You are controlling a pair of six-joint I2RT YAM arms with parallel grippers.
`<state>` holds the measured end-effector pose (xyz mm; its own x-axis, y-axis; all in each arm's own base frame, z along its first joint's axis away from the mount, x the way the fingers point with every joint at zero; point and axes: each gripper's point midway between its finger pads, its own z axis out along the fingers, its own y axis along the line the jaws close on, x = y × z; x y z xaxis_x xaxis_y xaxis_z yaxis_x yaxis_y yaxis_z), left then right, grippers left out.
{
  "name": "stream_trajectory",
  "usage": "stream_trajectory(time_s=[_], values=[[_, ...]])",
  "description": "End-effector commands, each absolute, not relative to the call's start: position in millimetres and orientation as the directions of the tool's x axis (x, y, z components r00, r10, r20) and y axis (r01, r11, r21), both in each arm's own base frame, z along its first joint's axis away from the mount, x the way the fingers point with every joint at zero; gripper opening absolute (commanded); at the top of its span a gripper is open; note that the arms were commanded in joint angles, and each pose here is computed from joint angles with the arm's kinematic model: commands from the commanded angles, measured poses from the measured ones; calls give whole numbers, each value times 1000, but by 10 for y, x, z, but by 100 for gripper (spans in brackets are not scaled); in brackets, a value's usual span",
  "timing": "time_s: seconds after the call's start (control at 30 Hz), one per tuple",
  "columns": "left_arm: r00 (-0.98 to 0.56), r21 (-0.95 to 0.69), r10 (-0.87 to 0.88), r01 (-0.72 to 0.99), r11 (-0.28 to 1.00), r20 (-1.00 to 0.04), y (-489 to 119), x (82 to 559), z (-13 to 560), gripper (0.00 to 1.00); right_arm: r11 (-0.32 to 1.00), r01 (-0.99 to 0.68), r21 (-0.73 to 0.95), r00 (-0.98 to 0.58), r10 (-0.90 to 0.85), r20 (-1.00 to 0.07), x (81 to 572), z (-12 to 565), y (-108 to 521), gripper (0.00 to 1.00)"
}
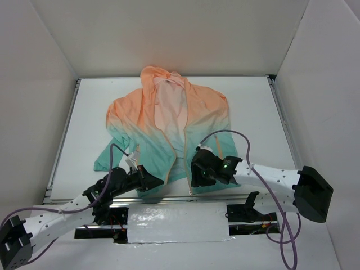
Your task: Zip up the jacket
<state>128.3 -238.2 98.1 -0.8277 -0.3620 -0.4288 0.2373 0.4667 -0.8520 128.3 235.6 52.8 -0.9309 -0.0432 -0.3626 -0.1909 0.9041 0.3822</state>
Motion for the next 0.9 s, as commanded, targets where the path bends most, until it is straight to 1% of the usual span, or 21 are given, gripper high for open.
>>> stream_trajectory(time_s=[0.0, 0.1, 0.23, 0.37, 0.6, 0.8, 0.87], values=[[-790, -855, -389, 305, 420, -473, -2463, 1381, 1299, 0, 960, -185, 209, -925, -99, -367, 1199, 525, 2132, 52], [-783, -846, -384, 319, 428, -490, -2474, 1403, 1354, 0, 971, -185, 151, -924, -119, -364, 1142, 455, 2099, 52], [-786, -846, -379, 320, 426, -488, -2478, 1392, 1339, 0, 971, -192, 140, -916, -126, -381, 1162, 443, 2176, 51], [-791, -848, -373, 321, 423, -485, -2480, 1373, 1318, 0, 973, -202, 112, -917, -148, -370, 1172, 382, 2219, 50], [-791, -844, -366, 325, 427, -490, -2473, 1362, 1299, 0, 966, -226, 126, -912, -165, -376, 1196, 372, 2360, 50], [-793, -840, -359, 323, 437, -492, -2462, 1354, 1266, 0, 959, -241, 146, -920, -178, -350, 1153, 286, 2435, 49], [-793, -839, -360, 320, 440, -492, -2454, 1354, 1256, 0, 962, -240, 130, -921, -183, -343, 1149, 243, 2418, 49]])
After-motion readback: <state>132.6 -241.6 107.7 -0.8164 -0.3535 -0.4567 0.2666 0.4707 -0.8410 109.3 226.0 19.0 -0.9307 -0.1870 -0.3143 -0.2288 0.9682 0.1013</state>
